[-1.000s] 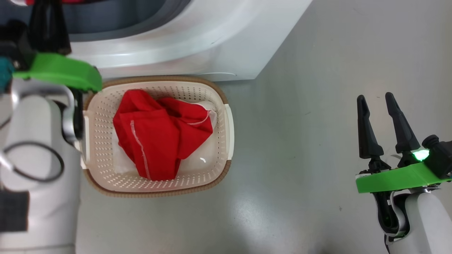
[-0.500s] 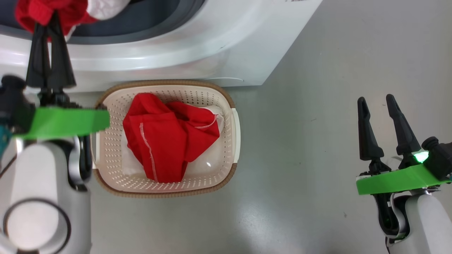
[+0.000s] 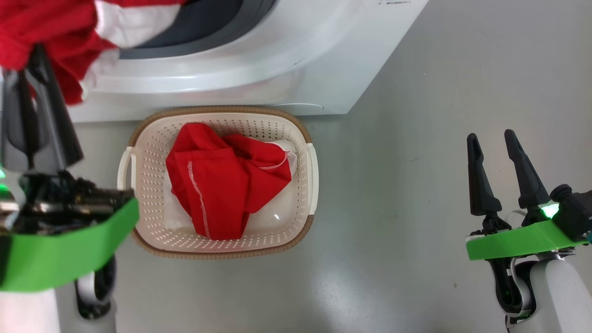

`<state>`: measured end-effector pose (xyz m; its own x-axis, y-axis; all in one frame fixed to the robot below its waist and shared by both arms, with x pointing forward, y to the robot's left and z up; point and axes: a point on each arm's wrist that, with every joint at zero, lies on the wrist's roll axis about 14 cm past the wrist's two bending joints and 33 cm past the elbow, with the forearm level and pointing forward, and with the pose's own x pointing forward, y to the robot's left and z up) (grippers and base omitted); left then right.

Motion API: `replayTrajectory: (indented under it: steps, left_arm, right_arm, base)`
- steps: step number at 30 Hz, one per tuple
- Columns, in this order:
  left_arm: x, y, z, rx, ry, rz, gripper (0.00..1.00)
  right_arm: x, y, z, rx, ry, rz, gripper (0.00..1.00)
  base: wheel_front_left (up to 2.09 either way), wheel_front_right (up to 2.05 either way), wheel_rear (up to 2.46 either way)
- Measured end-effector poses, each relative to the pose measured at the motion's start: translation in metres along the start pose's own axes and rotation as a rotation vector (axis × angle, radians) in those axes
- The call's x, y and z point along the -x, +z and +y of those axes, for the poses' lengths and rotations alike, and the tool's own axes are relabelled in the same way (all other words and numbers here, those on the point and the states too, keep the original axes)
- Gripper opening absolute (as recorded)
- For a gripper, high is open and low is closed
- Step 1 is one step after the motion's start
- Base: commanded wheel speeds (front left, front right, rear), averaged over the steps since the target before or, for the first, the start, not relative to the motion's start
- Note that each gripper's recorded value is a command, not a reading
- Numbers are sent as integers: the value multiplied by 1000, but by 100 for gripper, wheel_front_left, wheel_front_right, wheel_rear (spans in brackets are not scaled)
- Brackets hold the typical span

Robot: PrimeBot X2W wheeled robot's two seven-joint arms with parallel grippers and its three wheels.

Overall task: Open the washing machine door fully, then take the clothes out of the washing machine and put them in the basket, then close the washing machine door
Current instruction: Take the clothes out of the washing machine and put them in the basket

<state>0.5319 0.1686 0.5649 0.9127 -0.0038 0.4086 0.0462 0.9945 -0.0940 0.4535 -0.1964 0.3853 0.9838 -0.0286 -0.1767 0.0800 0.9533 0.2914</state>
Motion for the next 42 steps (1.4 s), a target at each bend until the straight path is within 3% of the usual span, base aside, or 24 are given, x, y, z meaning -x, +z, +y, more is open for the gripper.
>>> replayTrajectory:
  steps: [5, 11, 15, 21, 26, 34, 38, 40, 42]
  left_arm:
    - [15, -20, -4, 29, 2, 76, 0]
    - [44, -81, -7, 57, 3, 282, 0]
    - [68, -124, -14, 71, -9, 426, 13]
    - [98, -180, -16, 83, -20, 613, 24]
    - [102, -206, -19, 87, -31, 684, 33]
    - [112, -252, -23, 80, -48, 813, 56]
    - [109, -269, -25, 85, -46, 850, 58]
    - [110, -276, -26, 84, -46, 870, 69]
    - [111, -282, -26, 88, -39, 888, 87]
  right_arm:
    - [0, 0, 0, 0, 1, 1, 100]
    - [0, -4, -1, 1, -2, 11, 100]
    - [-1, -9, -4, 3, -9, 22, 100]
    - [-4, -15, -7, 3, -15, 34, 100]
    - [-9, -18, -8, 5, -15, 38, 100]
    - [-16, -29, -14, -7, -29, 53, 100]
    - [-19, -34, -17, -4, -36, 65, 100]
    - [-22, -34, -17, -3, -35, 60, 100]
    - [-23, -36, -18, -2, -36, 64, 100]
  base:
    - [0, 0, 0]
    - [0, 0, 0]
    - [0, 0, 0]
    - [0, 0, 0]
    - [0, 0, 0]
    - [0, 0, 0]
    - [0, 0, 0]
    - [0, 0, 0]
    - [0, 0, 0]
